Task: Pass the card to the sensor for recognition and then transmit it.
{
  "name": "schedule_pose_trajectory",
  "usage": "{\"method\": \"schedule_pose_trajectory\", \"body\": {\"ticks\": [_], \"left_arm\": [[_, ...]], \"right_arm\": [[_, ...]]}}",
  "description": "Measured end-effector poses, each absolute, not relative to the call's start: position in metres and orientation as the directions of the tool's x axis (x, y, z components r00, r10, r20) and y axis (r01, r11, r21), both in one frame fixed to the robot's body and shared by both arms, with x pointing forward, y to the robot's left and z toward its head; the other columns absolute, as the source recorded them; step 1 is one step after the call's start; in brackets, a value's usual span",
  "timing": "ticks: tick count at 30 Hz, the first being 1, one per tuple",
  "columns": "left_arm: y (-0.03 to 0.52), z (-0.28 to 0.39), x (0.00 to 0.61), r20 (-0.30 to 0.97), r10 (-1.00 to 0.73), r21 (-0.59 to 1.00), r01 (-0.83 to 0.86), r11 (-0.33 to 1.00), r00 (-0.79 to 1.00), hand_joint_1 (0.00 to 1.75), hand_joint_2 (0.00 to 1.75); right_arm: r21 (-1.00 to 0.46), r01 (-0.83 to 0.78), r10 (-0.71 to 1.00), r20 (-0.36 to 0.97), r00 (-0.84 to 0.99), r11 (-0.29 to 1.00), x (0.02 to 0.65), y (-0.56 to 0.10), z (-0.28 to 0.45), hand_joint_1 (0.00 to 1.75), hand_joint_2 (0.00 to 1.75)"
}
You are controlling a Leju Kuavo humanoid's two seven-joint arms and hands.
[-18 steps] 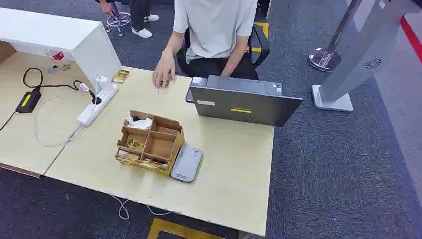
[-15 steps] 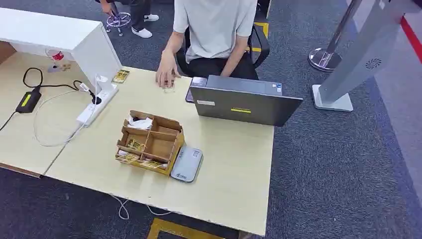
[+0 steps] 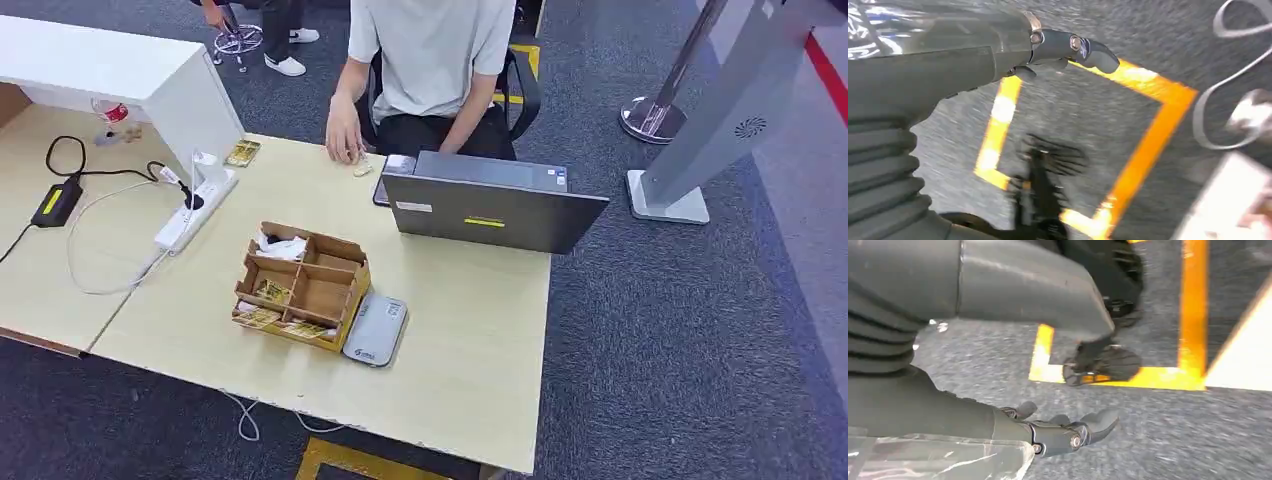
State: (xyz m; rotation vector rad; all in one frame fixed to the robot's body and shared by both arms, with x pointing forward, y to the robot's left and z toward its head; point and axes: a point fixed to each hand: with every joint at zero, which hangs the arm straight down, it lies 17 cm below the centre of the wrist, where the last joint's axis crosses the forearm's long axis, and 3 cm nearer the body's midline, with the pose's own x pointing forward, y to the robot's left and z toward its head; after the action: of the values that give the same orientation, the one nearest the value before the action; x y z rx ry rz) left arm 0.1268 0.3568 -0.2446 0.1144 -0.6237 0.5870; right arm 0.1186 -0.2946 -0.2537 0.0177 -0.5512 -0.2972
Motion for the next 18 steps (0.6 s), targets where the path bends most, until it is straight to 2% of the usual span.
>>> {"method": "schedule_pose_trajectory", "body": {"ticks": [7,18], "left_arm": [[0.391,-0.215,0.160,0.707,0.575,-0.173,-0.688,0.704,0.410,0.00,1.75],[0.442,-0.137,0.218,0.824,0.567,-0.388,-0.735,0.556,-0.006,0.00,1.75]], "right_arm": [[0.131,0.340,-0.352,0.570,0.742,0.931,0.133,-0.304,-0.246,0.00,0.00],[0.163,0.405,-0.416,0.605,0.679,0.900,0.141,-0.314,-0.239,0.00,0.00]]}}
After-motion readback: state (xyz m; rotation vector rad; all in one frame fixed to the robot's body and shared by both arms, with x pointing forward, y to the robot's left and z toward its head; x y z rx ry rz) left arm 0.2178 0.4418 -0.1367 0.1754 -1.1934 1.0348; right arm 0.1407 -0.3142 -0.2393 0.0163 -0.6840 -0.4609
